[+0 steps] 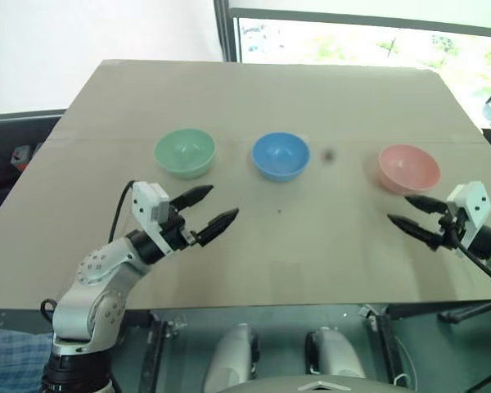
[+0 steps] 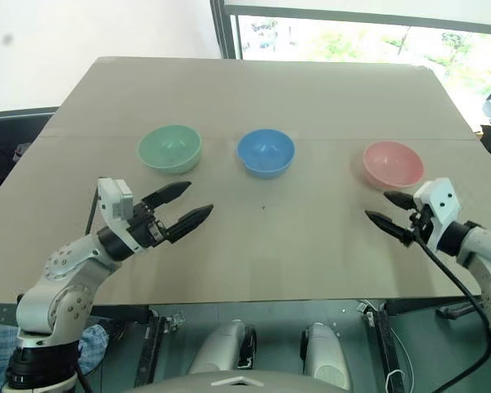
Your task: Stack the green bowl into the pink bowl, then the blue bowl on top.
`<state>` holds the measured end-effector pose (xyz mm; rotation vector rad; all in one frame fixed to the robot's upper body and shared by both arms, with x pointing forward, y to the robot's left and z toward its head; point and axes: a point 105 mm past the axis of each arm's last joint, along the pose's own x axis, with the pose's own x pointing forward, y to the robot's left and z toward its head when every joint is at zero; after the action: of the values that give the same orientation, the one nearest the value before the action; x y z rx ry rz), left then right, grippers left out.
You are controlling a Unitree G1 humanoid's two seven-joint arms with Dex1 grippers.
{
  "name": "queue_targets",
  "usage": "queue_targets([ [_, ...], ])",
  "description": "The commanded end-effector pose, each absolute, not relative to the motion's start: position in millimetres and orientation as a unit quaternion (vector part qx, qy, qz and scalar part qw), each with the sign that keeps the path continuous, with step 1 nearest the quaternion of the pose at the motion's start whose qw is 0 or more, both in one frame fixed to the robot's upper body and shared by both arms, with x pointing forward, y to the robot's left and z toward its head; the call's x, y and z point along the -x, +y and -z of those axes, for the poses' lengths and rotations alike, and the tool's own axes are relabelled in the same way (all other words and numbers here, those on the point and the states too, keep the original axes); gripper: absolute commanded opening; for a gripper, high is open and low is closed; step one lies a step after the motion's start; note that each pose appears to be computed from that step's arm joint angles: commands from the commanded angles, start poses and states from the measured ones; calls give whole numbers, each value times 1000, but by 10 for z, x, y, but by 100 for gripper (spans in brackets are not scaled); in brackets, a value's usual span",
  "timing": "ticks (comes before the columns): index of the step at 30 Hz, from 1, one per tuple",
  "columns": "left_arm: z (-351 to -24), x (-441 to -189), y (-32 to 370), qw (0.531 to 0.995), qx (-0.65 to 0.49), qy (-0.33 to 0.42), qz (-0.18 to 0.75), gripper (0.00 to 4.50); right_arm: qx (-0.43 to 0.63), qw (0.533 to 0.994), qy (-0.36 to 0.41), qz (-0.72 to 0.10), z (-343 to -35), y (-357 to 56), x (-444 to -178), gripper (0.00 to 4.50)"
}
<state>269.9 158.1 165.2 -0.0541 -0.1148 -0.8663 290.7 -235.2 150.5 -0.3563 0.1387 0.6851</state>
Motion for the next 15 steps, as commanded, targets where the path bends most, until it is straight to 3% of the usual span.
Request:
queue_targets([
  [1,-1803,-2633,1436,884,35,-89,458,450,236,921,76,-300,-1639,-2447,-3063,303],
  [6,-1853,-2585,1347,860,53,-99,497,450,280,918,134,-248,-1566,-2637,-3294,303],
  [15,-1847,-2561,1212,835,55,-93,539,450,349,887,195,-232,-1415,-2737,-3716,303],
])
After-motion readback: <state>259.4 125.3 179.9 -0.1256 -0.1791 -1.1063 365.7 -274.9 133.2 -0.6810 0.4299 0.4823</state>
